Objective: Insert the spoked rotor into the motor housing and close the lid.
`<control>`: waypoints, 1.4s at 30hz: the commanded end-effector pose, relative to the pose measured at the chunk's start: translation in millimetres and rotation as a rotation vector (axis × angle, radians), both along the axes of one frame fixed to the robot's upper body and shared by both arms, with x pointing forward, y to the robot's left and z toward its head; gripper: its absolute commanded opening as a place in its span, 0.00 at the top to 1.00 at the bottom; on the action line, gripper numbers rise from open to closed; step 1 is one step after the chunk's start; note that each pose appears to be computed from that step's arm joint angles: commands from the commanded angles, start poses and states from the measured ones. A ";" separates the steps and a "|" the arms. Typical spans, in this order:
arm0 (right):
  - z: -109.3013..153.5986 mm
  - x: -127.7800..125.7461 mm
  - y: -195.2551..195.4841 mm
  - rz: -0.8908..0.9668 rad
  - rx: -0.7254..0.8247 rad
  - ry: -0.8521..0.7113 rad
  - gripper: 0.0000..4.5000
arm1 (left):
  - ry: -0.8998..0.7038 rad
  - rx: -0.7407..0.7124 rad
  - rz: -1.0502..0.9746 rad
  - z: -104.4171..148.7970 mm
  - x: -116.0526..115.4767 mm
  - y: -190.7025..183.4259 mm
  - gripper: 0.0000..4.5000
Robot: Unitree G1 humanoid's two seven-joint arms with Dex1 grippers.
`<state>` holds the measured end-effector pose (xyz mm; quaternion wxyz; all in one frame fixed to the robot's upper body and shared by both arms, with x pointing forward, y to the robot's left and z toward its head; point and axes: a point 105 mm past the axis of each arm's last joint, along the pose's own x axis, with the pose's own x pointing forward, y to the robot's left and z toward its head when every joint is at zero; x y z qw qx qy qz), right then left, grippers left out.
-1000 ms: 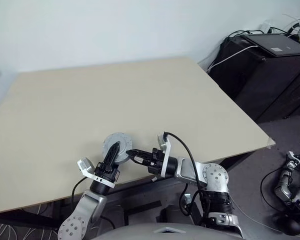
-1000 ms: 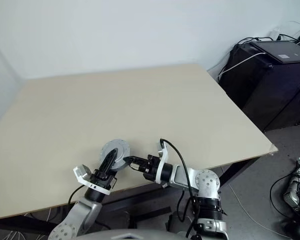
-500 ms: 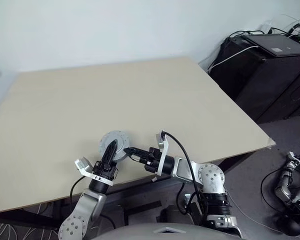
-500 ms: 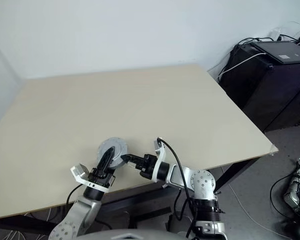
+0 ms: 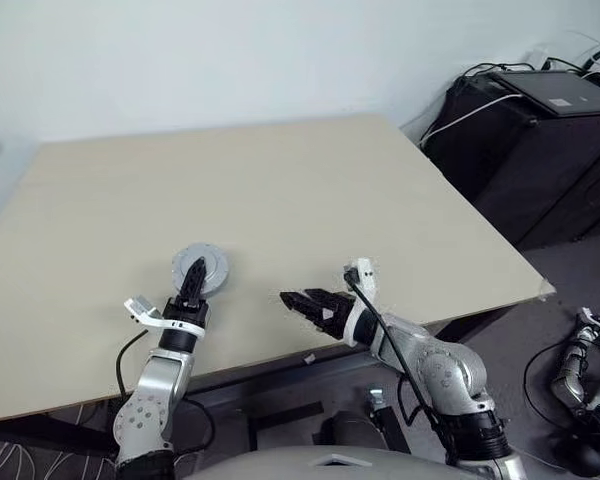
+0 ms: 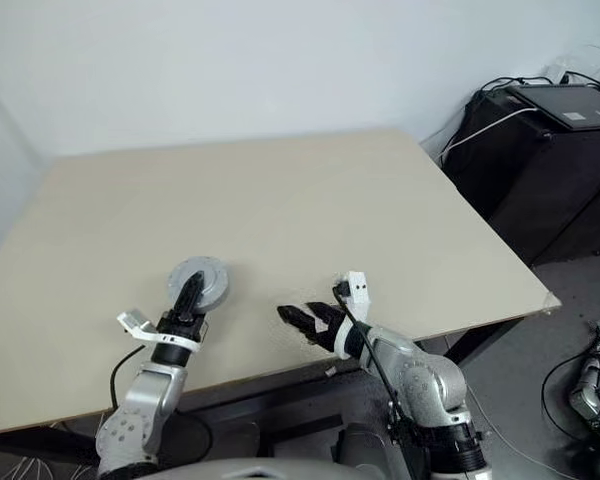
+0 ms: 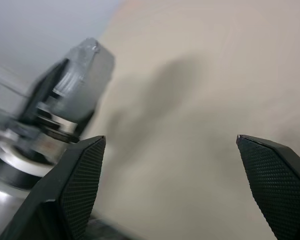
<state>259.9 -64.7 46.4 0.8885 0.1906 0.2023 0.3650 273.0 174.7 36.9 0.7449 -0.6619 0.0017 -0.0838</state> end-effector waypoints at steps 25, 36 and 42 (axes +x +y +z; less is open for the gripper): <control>13.2 -15.0 -14.0 0.069 -0.263 -0.606 0.00 | 0.099 0.227 0.114 -5.5 80.7 49.8 0.53; 2.8 -16.0 -17.7 0.028 -0.283 -0.573 0.00 | 0.137 0.234 0.146 -3.1 108.0 55.0 0.53; 0.3 -16.3 -19.0 0.015 -0.281 -0.551 0.00 | 0.281 0.269 0.147 -25.5 110.1 53.1 0.53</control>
